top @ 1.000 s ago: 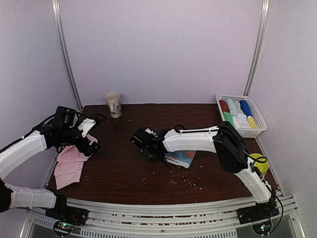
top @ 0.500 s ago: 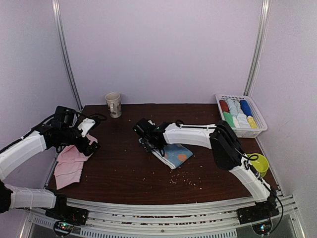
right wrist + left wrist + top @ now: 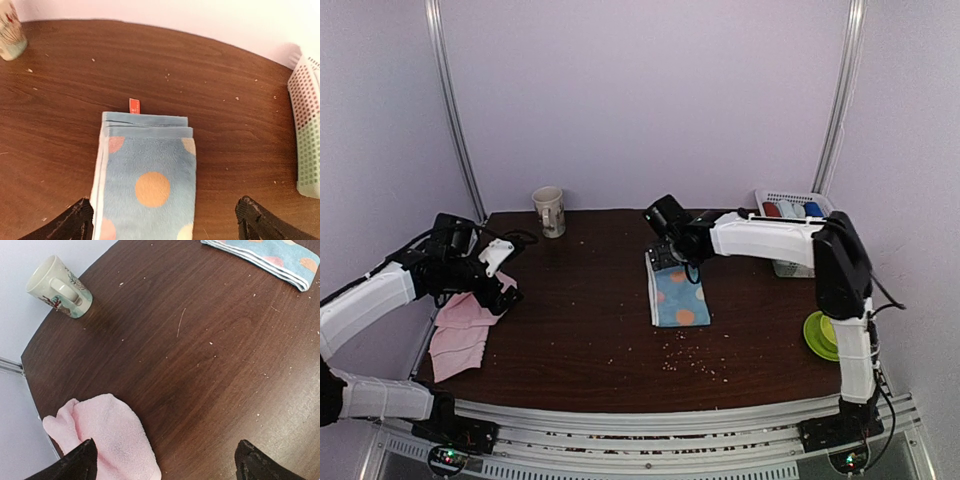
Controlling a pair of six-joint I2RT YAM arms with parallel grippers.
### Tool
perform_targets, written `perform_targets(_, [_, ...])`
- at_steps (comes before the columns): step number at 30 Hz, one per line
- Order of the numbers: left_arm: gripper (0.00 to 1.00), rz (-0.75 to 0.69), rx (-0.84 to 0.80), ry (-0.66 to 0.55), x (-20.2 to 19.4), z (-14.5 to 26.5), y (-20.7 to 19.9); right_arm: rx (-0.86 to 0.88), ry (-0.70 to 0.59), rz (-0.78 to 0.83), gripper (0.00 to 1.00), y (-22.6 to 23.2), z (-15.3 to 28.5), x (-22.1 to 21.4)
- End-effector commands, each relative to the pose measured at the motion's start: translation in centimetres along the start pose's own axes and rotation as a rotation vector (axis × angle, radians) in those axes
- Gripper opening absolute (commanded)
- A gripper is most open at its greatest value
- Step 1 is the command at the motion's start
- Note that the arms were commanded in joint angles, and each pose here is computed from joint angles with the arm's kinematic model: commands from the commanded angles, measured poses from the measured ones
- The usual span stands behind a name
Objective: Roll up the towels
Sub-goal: Rotate the towel at the center of the board, then pick up the towel from the center of the board.
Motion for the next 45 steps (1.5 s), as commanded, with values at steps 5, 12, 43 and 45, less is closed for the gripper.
perform_targets(5, [0.98, -0.244, -0.074, -0.181, 7.2, -0.8, -1.2, 0.061, -0.067, -0.039, 1.00, -5.3, 6.3, -3.0])
perform_targets(12, [0.98, -0.557, -0.062, -0.267, 14.4, -4.0, -9.3, 0.249, 0.043, -0.156, 1.00, -4.9, 5.0, -9.1])
perform_targets(43, [0.62, -1.260, -0.061, -0.275, 13.5, -17.2, -26.0, 0.344, -0.016, -0.343, 1.00, -13.3, 9.1, -10.7])
perform_targets(45, [0.55, -1.271, -0.060, -0.256, 13.1, -17.9, -26.1, 0.349, -0.022, -0.347, 1.00, -13.4, 9.4, -10.5])
Point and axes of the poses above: each gripper's point midway between its finger pads, its own z axis back along the fingers, its own y axis along the line the jaws close on, x = y × z, the point moved 1 cm from there along z, back along the fingers, and after that the axes turned 1 degree about z, right-handed, at the moved point
